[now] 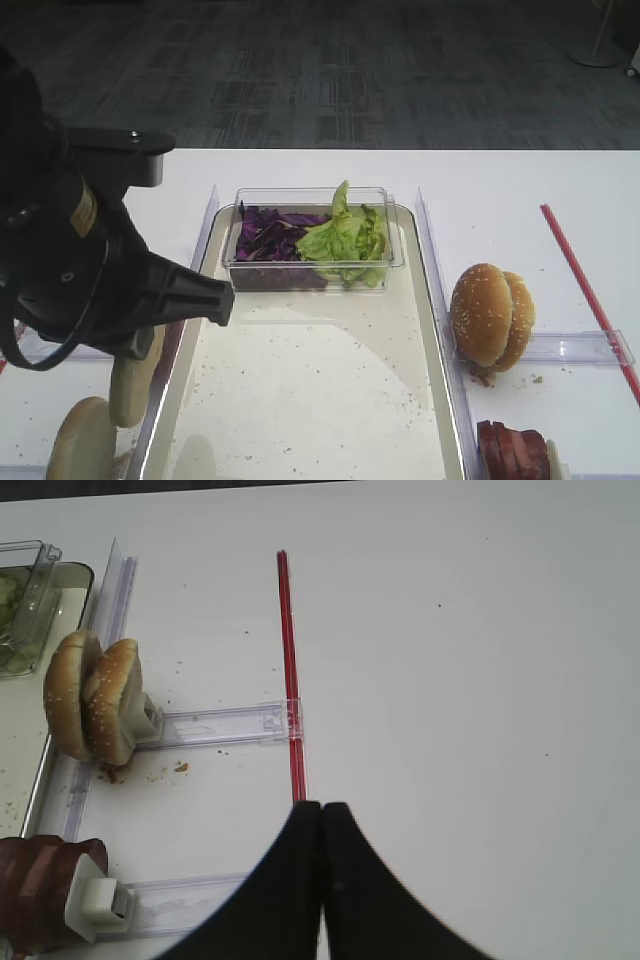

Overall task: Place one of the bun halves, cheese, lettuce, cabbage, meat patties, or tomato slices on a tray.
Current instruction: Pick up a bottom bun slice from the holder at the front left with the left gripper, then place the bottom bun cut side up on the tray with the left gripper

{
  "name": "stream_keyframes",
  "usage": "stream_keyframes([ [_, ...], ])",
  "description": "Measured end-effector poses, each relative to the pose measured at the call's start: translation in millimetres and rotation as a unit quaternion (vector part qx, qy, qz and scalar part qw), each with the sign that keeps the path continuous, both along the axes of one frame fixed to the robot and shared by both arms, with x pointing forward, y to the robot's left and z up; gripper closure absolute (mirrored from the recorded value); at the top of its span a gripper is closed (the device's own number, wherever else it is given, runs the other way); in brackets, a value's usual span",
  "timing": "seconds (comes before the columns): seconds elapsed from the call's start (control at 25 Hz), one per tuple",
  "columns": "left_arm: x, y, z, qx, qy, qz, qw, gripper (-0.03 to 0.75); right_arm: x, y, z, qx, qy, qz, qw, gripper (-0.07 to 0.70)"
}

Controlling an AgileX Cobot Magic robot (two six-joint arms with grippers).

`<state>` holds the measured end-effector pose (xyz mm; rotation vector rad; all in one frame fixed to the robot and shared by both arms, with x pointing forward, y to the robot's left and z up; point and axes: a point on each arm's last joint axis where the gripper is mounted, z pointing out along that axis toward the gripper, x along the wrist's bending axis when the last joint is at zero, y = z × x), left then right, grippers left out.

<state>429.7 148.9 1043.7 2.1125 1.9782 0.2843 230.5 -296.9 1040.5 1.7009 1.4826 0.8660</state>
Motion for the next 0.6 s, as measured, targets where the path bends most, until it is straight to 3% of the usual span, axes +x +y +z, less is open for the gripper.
stream_keyframes([
  [0.2, 8.3, 6.3, 5.0, -0.006, -0.009, 0.019, 0.9998, 0.671, 0.0, 0.0, 0.0, 0.0, 0.0, 0.0, 1.0, 0.595],
  [0.4, 14.2, 2.8, 11.9, -0.02, -0.026, 0.014, 0.9994, 0.672, 0.0, 0.0, 0.0, 0.0, 0.0, 0.0, 1.0, 0.595],
  [0.6, 24.8, -6.8, 1.3, -0.01, -0.013, 0.003, 0.9999, 0.672, 0.0, 0.0, 0.0, 0.0, 0.0, 0.0, 1.0, 0.595],
])
